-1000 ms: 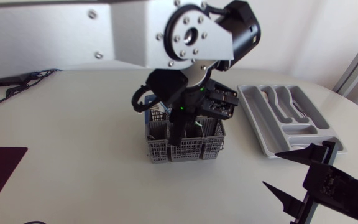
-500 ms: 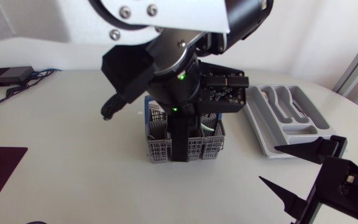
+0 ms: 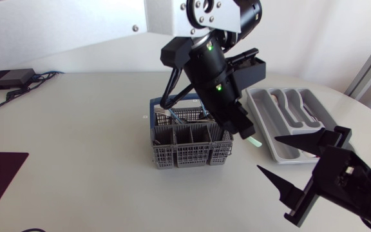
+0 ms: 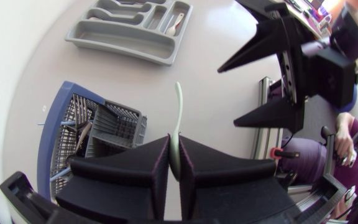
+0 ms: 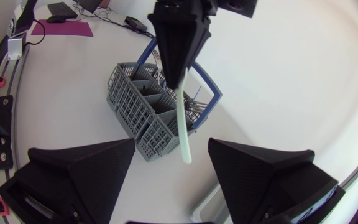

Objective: Sort the cutlery from the basket into the organizer compartments.

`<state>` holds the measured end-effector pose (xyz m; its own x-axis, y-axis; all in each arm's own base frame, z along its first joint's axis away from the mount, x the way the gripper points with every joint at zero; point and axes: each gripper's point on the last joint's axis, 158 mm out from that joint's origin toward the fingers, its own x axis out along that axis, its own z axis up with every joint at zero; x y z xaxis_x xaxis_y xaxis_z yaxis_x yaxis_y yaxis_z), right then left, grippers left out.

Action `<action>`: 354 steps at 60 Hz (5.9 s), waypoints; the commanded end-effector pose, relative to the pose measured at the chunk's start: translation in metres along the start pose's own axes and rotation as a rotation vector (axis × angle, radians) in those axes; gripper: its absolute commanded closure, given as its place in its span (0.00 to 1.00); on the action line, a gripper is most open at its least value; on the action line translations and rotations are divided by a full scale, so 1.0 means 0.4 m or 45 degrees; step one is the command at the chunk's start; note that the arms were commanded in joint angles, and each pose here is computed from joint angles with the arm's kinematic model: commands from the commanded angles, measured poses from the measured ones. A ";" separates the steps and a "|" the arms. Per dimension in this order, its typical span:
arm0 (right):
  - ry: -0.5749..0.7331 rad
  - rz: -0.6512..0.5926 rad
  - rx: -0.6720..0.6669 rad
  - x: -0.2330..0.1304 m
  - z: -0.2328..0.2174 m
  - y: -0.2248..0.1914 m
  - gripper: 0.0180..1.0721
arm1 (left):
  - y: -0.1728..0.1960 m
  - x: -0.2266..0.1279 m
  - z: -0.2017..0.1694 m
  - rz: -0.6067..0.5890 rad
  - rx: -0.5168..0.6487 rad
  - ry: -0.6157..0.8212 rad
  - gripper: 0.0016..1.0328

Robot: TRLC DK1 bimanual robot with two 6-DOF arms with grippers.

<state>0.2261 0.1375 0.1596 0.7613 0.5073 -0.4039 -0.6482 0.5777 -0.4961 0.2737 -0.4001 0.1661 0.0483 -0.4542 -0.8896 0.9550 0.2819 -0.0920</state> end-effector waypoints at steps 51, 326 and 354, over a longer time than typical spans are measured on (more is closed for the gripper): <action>0.028 -0.136 -0.054 0.148 0.051 -0.069 0.80 | -0.015 0.023 0.031 -0.228 -0.222 -0.011 0.97; 0.297 0.196 0.007 0.024 -0.319 -0.298 0.05 | 0.228 -0.164 -0.449 0.773 0.399 0.064 0.27; 0.285 0.423 0.151 0.186 0.002 -0.086 0.08 | 0.266 -0.131 -0.531 0.732 0.240 -0.041 0.27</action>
<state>0.3011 0.1355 0.1380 0.4983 0.5178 -0.6954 -0.8514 0.4437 -0.2796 0.3130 -0.1732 0.1147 0.5839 -0.2951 -0.7563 0.8072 0.3109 0.5018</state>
